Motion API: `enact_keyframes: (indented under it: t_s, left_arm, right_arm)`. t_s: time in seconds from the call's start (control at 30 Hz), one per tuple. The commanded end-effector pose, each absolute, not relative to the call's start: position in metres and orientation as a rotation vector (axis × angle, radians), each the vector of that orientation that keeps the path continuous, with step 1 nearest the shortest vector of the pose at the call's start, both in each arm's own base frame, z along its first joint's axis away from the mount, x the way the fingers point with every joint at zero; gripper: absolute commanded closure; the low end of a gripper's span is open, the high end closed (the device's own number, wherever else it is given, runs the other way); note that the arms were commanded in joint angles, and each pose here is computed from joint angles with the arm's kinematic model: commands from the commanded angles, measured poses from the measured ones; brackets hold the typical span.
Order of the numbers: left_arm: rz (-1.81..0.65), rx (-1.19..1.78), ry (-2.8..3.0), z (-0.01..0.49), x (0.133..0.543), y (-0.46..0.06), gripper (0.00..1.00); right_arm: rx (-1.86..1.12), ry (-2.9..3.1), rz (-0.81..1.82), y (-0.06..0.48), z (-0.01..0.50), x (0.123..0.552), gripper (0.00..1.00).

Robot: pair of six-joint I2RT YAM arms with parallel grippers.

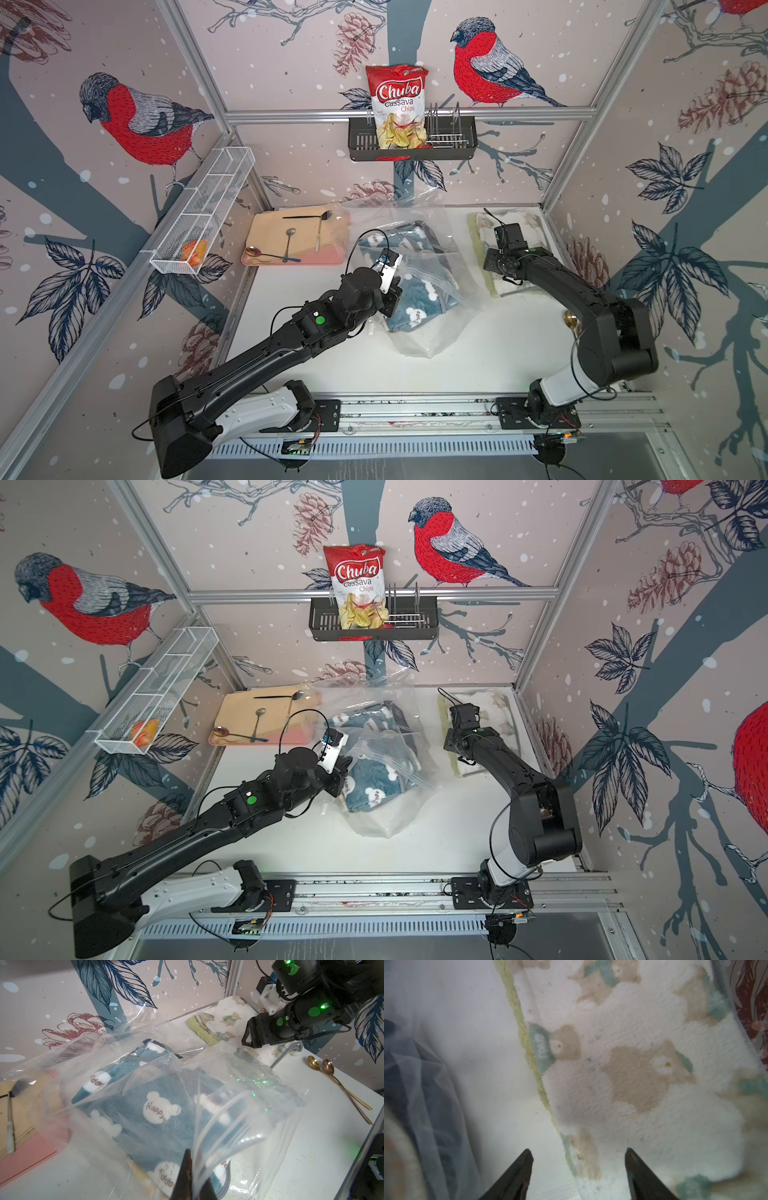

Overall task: Take the blanket out of the vacuum bag
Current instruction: Place the blanket at the corner of the board.

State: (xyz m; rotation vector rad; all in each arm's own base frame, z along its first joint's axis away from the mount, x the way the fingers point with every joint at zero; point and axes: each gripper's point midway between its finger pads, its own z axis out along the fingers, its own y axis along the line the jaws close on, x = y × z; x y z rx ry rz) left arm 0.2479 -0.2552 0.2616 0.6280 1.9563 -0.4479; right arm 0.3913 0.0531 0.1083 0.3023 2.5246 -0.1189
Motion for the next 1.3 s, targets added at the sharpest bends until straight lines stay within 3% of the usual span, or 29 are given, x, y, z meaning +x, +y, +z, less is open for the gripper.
enact_keyframes:
  t_s: [0.0, 0.13, 0.3, 0.4, 0.5, 0.57, 0.63, 0.77, 0.97, 1.17, 1.23, 1.27]
  left_arm:
    - [-0.470, 0.621, 1.932, 0.268, 0.249, -0.259, 1.00]
    - [-0.460, 0.620, 1.930, 0.267, 0.250, -0.258, 1.00]
    - [-0.457, 0.620, 1.931, 0.266, 0.250, -0.258, 1.00]
    - [-0.457, 0.623, 1.931, 0.266, 0.250, -0.258, 1.00]
    - [-0.458, 0.625, 1.933, 0.265, 0.250, -0.259, 1.00]
    - [-0.452, 0.624, 1.931, 0.265, 0.251, -0.258, 1.00]
    - [-0.444, 0.625, 1.933, 0.264, 0.251, -0.258, 1.00]
    - [-0.440, 0.624, 1.935, 0.263, 0.252, -0.257, 1.00]
    - [-0.433, 0.624, 1.935, 0.263, 0.253, -0.257, 1.00]
    - [-0.440, 0.635, 1.940, 0.261, 0.252, -0.259, 1.00]
    - [-0.443, 0.639, 1.940, 0.261, 0.251, -0.259, 1.00]
    - [-0.445, 0.638, 1.942, 0.261, 0.251, -0.259, 1.00]
  right_arm:
    - [0.288, 2.544, -0.382, 0.029, 0.097, 0.386, 0.26]
    - [0.267, 2.596, -0.527, 0.023, 0.073, 0.384, 0.25]
    - [0.262, 2.585, -0.517, 0.027, 0.066, 0.387, 0.22]
    - [0.286, 2.607, -0.529, 0.018, 0.056, 0.389, 0.28]
    - [0.279, 2.613, -0.505, 0.017, 0.051, 0.392, 0.47]
    - [0.265, 2.600, -0.498, 0.016, 0.053, 0.394, 0.71]
    - [0.262, 2.580, -0.477, 0.017, 0.060, 0.396, 0.88]
    - [0.277, 2.509, -0.345, 0.024, 0.088, 0.401, 0.98]
    - [0.279, 2.410, 0.018, 0.035, 0.132, 0.405, 1.00]
    - [0.212, 2.451, 0.169, 0.051, 0.128, 0.401, 0.99]
    - [0.200, 2.467, 0.188, 0.055, 0.122, 0.398, 0.95]
    - [0.202, 2.473, 0.178, 0.054, 0.119, 0.397, 0.85]
